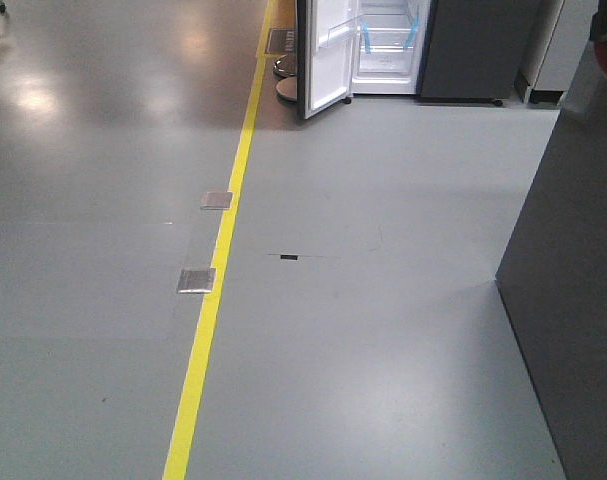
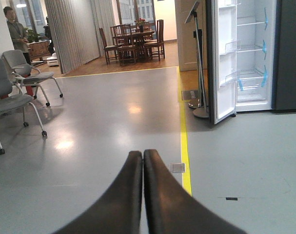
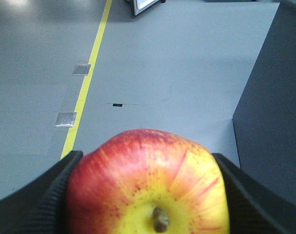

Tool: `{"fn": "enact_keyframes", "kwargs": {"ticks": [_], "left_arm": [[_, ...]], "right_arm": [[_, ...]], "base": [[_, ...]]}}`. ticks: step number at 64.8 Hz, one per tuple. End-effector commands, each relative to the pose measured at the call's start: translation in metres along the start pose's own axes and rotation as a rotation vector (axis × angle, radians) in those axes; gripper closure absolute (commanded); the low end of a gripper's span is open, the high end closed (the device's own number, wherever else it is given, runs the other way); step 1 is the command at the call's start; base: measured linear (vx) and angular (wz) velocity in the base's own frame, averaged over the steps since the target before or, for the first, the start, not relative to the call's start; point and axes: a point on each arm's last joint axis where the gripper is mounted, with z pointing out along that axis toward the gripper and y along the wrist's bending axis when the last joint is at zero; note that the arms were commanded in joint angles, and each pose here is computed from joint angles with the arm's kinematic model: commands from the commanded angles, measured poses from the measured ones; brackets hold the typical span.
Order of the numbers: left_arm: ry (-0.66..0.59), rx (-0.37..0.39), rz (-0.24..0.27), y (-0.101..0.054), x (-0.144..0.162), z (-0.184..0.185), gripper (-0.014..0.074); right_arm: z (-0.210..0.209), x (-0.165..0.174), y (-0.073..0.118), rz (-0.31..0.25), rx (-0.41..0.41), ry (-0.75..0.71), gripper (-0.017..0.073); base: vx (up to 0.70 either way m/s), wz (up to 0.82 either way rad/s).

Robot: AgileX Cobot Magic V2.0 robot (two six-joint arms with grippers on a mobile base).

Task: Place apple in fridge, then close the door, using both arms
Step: 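Drive toward the open white refrigerator carrying the apple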

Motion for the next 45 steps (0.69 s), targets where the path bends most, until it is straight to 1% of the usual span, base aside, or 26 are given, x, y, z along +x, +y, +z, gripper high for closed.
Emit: {"fn": "enact_keyframes", "kwargs": {"ticks": [1,45], "left_arm": [[-0.055,0.02,-0.018,-0.0019,0.0026,-0.0002,0.0599],[-0.055,0.02,-0.018,-0.0019,0.0026,-0.0002,0.0599]], "right_arm": [[-0.0198,-0.0133,0.0007,-0.002,-0.005,-0.129,0.0457],[-0.0198,-0.0133,0.0007,-0.002,-0.005,-0.129,0.0457]], "base": [[0.17,-0.03],[0.16,-0.02]]}}
